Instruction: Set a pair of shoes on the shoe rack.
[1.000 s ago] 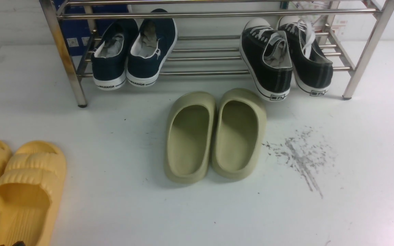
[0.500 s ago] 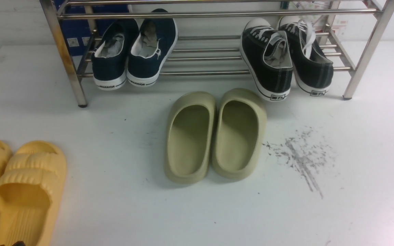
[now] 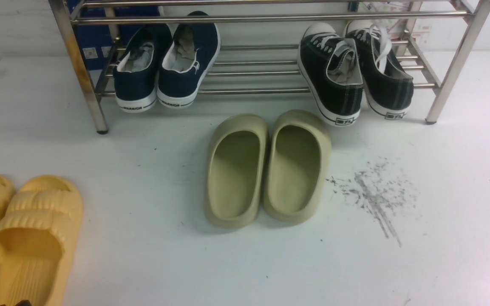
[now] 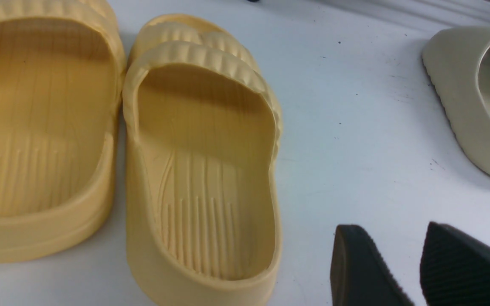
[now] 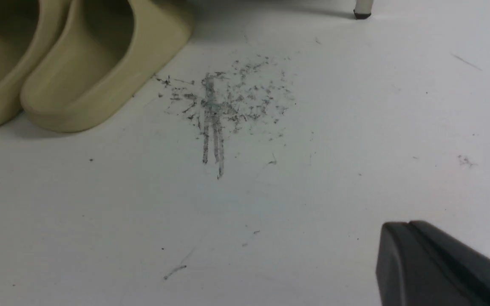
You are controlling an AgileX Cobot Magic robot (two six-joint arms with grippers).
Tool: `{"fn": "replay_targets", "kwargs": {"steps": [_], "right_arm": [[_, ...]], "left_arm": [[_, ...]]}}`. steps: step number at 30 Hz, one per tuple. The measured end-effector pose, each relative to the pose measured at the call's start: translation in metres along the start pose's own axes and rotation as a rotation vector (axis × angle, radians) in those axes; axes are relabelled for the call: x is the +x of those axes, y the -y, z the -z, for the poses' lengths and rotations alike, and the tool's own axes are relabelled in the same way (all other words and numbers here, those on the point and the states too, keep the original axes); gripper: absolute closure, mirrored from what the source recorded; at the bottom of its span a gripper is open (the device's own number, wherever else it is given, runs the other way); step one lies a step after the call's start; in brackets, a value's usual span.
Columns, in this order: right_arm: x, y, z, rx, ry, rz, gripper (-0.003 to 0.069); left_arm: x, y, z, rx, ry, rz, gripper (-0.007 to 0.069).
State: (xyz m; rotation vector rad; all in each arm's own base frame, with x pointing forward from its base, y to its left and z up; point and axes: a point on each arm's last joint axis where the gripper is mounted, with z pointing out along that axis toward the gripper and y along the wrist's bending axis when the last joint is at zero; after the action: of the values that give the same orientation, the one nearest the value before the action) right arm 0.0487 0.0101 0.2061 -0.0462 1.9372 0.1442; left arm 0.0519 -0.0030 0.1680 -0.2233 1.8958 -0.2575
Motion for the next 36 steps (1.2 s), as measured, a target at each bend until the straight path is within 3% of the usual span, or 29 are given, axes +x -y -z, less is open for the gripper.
{"fn": "replay_targets", "kwargs": {"steps": [5, 20, 36], "right_arm": [[0.030, 0.005, -0.012, 0.030, 0.002, -0.010, 0.0639], [0.028, 0.014, -0.013, 0.145, 0.066, -0.006, 0.0632], [0.028, 0.014, -0.013, 0.153, 0.067, -0.013, 0.0612]], "left_arm": [[0.000, 0.000, 0.000, 0.000, 0.000, 0.000, 0.0386], [0.000, 0.000, 0.000, 0.000, 0.001, 0.000, 0.0386], [0.000, 0.000, 0.000, 0.000, 0.001, 0.000, 0.0386]]}}
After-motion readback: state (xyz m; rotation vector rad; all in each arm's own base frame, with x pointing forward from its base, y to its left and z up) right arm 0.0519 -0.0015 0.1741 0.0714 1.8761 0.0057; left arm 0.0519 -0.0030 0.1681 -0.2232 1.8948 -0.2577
